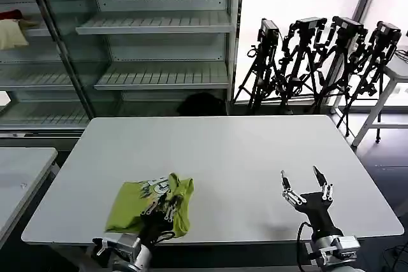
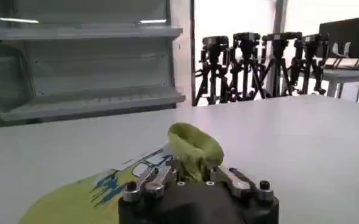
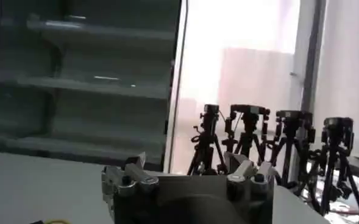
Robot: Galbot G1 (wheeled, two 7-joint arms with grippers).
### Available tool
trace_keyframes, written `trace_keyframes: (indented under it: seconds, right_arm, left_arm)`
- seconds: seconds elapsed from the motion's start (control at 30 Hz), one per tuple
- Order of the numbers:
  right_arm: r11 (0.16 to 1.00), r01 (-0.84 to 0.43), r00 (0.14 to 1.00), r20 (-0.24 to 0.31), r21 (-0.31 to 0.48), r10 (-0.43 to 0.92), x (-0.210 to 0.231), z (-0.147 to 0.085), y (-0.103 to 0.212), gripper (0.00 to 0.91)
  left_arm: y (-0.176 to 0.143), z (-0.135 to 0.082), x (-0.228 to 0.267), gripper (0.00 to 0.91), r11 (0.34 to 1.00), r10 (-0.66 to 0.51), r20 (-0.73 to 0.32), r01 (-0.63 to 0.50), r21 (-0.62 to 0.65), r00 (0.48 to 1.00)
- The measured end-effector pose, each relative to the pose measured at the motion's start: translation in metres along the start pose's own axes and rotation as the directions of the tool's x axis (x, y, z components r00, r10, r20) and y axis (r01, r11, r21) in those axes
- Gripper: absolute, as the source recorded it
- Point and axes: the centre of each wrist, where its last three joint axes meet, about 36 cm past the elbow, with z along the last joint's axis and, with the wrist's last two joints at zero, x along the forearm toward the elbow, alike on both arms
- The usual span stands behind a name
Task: Fold and organize the clothes.
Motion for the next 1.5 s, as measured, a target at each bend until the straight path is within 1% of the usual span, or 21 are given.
trace_keyframes:
  seconds: [0.27, 0.43, 0.63, 0.8, 0.9, 1.07, 1.3, 1.5]
  right_arm:
    - [1.000, 0.003, 1.000, -0.001, 0.000, -0.003, -0.001, 0.001, 0.002, 0.907]
    - [1.000, 0.004, 1.000, -0.004, -0.001, -0.004, -0.001, 0.001, 0.004, 0.907]
    - [1.000, 0.004, 1.000, -0.007, 0.003, -0.004, 0.001, 0.001, 0.003, 0.907]
    - [1.000, 0.004, 1.000, -0.005, 0.006, -0.004, 0.001, 0.001, 0.000, 0.907]
    - [1.000, 0.007, 1.000, -0.005, 0.011, -0.007, 0.001, 0.000, -0.001, 0.907]
    - [1.000, 0.008, 1.000, -0.001, 0.015, -0.008, 0.001, -0.001, -0.002, 0.907]
    - [1.000, 0.010, 1.000, -0.001, 0.016, -0.010, 0.002, -0.003, -0.001, 0.907]
    - [1.000, 0.006, 1.000, 0.000, 0.014, -0.006, 0.003, -0.003, -0.002, 0.907]
  left_arm:
    - [-0.012, -0.003, 0.007, 0.907, 1.000, 0.013, 0.012, -0.013, -0.023, 1.000]
    - [-0.021, -0.015, 0.013, 0.907, 0.999, 0.028, 0.064, -0.026, -0.039, 0.998]
    - [-0.019, -0.023, 0.017, 0.907, 0.999, 0.005, 0.106, 0.001, -0.053, 0.994]
    - [0.000, -0.021, 0.019, 0.907, 0.996, -0.051, 0.084, 0.057, -0.069, 0.995]
    - [0.022, -0.016, 0.018, 0.907, 0.993, -0.099, 0.043, 0.102, -0.068, 0.994]
    - [0.059, -0.011, 0.020, 0.907, 0.986, -0.168, -0.031, 0.168, -0.011, 0.985]
    - [0.093, -0.010, 0.017, 0.907, 0.978, -0.174, -0.113, 0.185, 0.098, 0.978]
    - [0.109, -0.004, 0.014, 0.907, 0.969, -0.150, -0.149, 0.175, 0.173, 0.977]
